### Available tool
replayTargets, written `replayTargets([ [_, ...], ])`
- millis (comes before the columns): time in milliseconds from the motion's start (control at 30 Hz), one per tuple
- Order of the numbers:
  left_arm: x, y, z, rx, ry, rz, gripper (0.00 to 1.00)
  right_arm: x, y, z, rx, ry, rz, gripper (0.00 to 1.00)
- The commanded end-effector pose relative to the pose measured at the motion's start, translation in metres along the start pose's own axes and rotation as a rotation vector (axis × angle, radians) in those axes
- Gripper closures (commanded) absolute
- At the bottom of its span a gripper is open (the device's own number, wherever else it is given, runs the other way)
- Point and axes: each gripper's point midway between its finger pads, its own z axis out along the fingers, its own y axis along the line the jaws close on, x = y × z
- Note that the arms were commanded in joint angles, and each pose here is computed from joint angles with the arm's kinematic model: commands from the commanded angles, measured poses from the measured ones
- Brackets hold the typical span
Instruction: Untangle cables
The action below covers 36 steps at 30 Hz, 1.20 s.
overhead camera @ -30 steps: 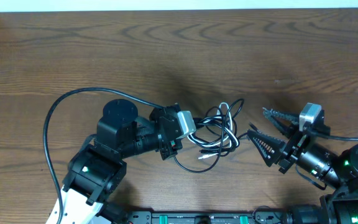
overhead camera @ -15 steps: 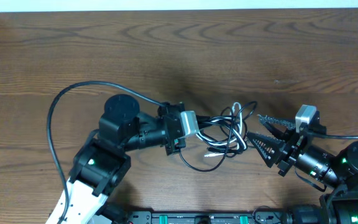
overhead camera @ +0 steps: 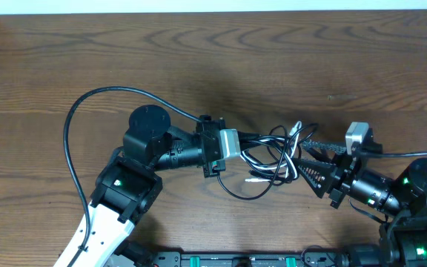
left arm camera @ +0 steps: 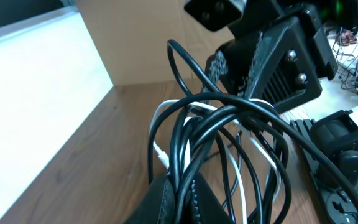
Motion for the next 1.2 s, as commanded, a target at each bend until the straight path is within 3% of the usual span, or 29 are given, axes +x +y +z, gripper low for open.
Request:
replayTargets([
  [0, -0.021, 0.001, -0.003, 0.010, -0.047, 0.047, 0.93, 0.005, 0.004, 0.003, -0.040, 0.024, 0.012, 0.55],
  [233, -0.014, 0.010, 0.005, 0.005, -0.041, 0.035, 0.93, 0.008, 0.002, 0.006, -0.064, 0.048, 0.037, 0.57],
  [533, -0.021, 0.023, 0.013, -0.004, -0.095, -0.092, 0.93, 0.013, 0.003, 0.009, -0.102, 0.075, 0.065, 0.61],
  [633, -0.023, 0.020, 0.016, 0.009, -0.099, -0.094, 0.92, 0.014, -0.001, 0.011, -0.100, 0.084, 0.079, 0.65],
  [833, -0.025, 0.014, 0.019, 0.029, -0.101, -0.094, 0.92, 0.016, -0.017, 0.017, -0.046, 0.090, 0.106, 0.97],
  [1167, -0.023, 0.018, 0.017, 0.015, -0.097, -0.098, 0.92, 0.014, -0.057, 0.017, 0.165, 0.061, 0.121, 0.99],
])
